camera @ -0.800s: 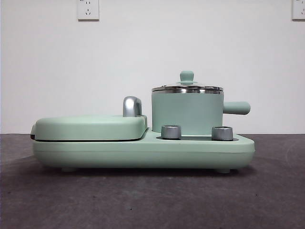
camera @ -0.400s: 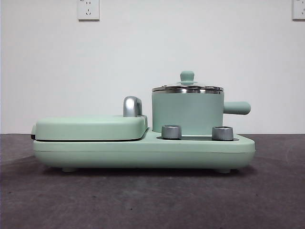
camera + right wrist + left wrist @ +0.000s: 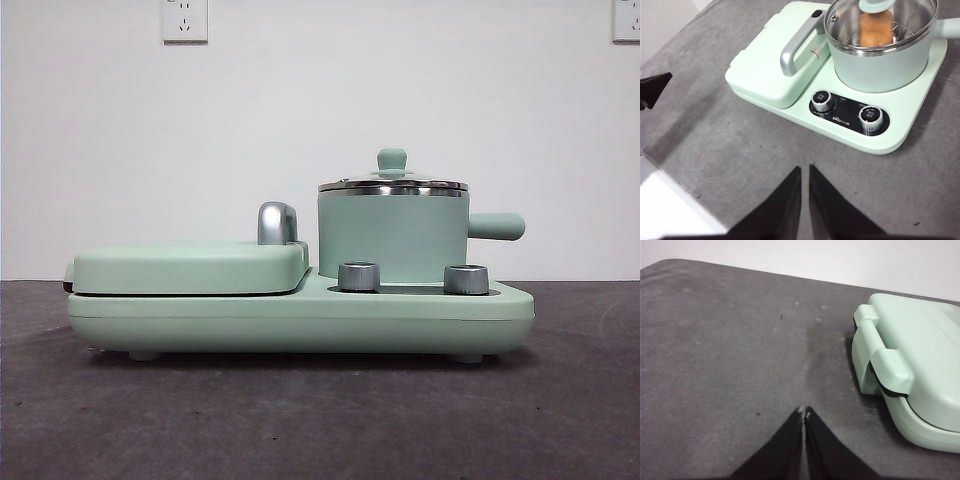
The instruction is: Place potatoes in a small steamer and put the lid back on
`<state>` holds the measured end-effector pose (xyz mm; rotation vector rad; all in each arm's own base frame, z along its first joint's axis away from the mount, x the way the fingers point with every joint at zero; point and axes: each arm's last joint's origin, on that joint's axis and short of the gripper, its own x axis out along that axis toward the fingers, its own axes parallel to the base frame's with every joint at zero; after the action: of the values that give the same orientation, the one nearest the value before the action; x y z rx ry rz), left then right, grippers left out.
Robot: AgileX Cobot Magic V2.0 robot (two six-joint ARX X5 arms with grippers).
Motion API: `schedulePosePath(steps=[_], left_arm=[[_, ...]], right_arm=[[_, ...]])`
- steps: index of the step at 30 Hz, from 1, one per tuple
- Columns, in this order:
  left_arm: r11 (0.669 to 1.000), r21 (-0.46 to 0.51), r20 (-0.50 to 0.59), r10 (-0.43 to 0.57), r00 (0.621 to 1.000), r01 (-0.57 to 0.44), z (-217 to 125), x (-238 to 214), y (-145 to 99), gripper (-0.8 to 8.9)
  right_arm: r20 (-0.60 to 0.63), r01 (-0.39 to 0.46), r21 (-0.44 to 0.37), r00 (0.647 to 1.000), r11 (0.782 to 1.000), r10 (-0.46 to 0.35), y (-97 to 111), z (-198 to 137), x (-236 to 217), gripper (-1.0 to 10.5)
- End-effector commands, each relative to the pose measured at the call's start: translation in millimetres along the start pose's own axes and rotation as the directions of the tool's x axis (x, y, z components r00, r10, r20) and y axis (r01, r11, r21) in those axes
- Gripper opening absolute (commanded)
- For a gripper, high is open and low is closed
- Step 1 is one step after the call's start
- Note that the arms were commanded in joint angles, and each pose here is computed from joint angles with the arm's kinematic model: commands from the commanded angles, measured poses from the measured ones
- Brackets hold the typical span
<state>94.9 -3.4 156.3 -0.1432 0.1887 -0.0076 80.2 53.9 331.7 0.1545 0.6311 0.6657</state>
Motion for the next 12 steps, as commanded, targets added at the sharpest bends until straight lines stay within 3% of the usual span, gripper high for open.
schedulePosePath(steps=[1, 12], left_arm=[[1.000, 0.013, 0.029, -0.010, 1.000, 0.009, -1.4, 0.4, 0.1, 0.07], [0.997, 0.081, 0.007, -0.016, 1.000, 0.015, -6.5, 1.9, 0.6, 0.07]], right_arm=[[0.011, -0.009, -0.010, 1.000, 1.000, 0.009, 1.5, 2.8, -0.6, 0.2], [0.014, -0.010, -0.011, 1.000, 1.000, 0.010, 1.6, 3.0, -0.7, 0.2]])
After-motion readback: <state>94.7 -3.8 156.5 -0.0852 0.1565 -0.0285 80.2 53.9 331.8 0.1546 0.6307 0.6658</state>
